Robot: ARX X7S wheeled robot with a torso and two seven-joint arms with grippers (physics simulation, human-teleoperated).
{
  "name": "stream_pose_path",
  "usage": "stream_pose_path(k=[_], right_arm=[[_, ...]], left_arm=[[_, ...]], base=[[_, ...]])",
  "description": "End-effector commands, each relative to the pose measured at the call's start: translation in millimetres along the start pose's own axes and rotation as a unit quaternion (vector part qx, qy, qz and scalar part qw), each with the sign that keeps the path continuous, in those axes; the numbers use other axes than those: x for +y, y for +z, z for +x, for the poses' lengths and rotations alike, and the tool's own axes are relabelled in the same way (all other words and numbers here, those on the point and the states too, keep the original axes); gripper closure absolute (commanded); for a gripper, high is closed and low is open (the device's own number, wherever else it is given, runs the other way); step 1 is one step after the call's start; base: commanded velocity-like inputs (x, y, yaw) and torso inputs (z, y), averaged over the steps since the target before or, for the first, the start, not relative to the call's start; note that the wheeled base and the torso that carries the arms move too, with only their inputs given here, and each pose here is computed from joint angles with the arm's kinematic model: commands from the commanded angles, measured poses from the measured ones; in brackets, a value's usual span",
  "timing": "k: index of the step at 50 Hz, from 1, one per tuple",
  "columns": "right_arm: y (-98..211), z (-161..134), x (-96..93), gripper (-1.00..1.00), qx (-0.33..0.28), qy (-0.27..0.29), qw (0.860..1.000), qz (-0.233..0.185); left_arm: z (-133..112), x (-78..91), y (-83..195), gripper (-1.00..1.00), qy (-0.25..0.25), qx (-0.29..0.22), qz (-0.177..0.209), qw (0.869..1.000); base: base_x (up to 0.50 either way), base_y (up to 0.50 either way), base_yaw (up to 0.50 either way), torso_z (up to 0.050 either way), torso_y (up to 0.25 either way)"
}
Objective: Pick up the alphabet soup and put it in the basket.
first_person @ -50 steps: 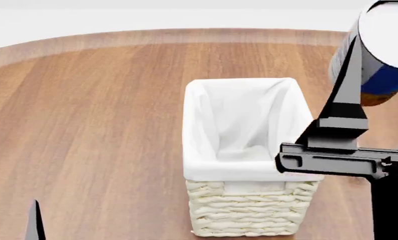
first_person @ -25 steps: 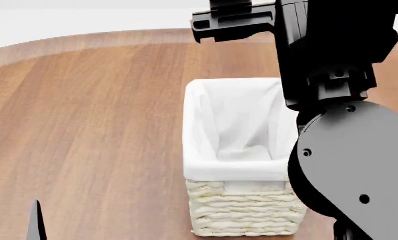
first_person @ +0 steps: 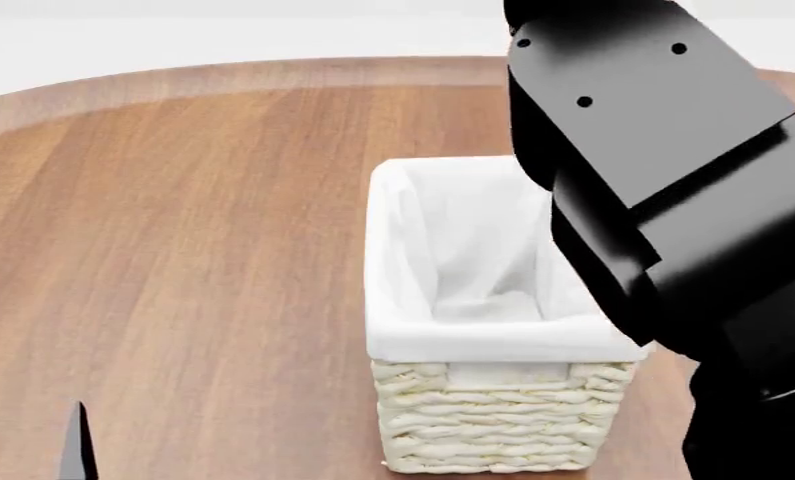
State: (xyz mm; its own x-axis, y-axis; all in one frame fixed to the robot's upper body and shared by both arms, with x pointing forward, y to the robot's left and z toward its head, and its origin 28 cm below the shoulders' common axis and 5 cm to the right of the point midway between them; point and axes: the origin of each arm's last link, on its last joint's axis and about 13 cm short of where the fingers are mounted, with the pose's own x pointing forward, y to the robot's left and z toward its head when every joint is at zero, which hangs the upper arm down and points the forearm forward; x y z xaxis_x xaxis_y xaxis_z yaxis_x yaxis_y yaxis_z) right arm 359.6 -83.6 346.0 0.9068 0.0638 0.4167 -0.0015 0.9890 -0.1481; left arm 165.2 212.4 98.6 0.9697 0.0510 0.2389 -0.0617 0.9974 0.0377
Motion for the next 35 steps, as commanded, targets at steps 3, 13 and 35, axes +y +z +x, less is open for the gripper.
stream_pose_path(k=[3, 13, 35], right_arm=[[-10.1, 43.1, 3.2, 1.0, 0.042, -0.005, 0.999, -0.03], [-19.6, 72.7, 7.2, 1.0, 0.074, 0.006, 0.997, -0.023], [-65.4, 52.1, 11.5, 1.0, 0.238, 0.043, 0.97, 0.021]], left_arm=[[1.1, -0.6, -2.9, -1.0, -0.003, 0.005, -0.002, 1.0], [0.4, 0.0, -3.5, -1.0, -0.002, 0.006, -0.004, 1.0], [0.2, 0.3, -5.5, -1.0, -0.003, 0.009, -0.005, 1.0]], base=[[0.0, 0.0, 0.0, 0.0, 0.0], [0.0, 0.0, 0.0, 0.0, 0.001], [0.0, 0.0, 0.0, 0.0, 0.001]])
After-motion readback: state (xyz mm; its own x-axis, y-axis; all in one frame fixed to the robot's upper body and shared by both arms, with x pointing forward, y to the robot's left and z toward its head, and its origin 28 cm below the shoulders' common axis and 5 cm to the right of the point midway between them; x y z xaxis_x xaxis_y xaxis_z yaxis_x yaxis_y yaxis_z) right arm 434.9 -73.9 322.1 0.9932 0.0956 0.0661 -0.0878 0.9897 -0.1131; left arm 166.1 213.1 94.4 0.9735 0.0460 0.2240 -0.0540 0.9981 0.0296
